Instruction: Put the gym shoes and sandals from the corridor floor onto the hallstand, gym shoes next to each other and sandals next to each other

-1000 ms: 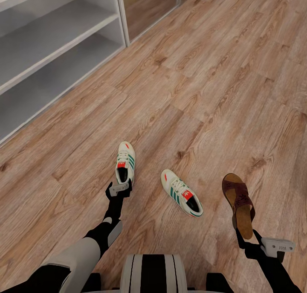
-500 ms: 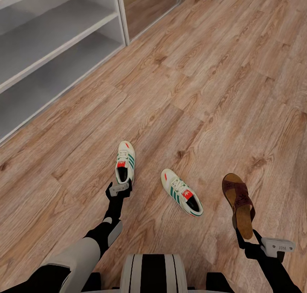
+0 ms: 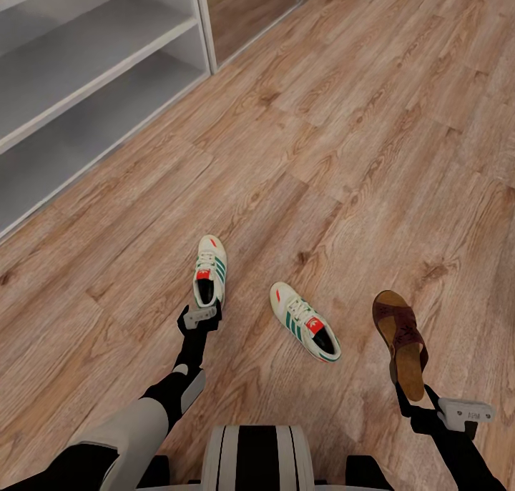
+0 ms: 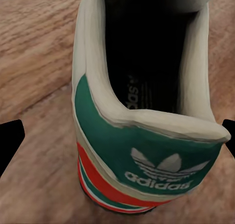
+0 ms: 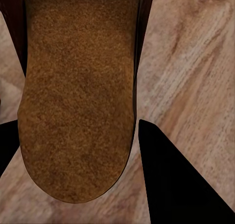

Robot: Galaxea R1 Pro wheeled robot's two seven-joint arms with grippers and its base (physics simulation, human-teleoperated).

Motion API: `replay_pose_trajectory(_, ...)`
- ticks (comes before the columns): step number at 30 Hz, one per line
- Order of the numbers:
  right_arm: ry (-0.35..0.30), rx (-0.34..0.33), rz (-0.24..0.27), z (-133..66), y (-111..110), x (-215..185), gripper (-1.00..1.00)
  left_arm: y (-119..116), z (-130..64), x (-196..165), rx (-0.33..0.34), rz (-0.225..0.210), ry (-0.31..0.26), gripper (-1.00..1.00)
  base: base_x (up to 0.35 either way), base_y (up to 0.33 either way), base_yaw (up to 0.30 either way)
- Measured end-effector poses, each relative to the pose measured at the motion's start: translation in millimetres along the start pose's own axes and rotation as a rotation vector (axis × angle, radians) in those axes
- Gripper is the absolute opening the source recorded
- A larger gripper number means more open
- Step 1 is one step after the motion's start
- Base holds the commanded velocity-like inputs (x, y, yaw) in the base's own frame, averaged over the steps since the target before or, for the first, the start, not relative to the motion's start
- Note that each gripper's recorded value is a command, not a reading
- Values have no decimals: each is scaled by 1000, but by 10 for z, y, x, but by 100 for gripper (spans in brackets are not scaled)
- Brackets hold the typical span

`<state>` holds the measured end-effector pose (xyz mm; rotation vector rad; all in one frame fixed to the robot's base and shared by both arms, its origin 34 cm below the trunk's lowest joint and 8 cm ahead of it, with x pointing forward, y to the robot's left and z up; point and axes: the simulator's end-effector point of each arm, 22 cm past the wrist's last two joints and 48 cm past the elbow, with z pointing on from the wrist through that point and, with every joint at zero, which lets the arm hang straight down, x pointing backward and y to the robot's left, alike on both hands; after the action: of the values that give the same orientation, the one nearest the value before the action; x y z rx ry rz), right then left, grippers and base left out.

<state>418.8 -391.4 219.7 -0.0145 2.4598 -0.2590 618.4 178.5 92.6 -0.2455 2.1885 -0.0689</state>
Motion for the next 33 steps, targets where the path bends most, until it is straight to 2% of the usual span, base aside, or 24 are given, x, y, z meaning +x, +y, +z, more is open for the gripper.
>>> replay_pose_trajectory(28, 7, 0, -1, 5, 3, 29, -100, -52, -3, 42, 4, -7, 6, 100, 0, 0, 0)
replay_pose_trajectory(29, 6, 0, -2, 6, 2, 28, -100, -53, -3, 42, 4, -7, 6, -100, 0, 0, 0)
replay_pose_trajectory(33, 7, -1, -1, 6, 3, 30, -100, -66, -3, 42, 8, -5, 6, -100, 0, 0, 0)
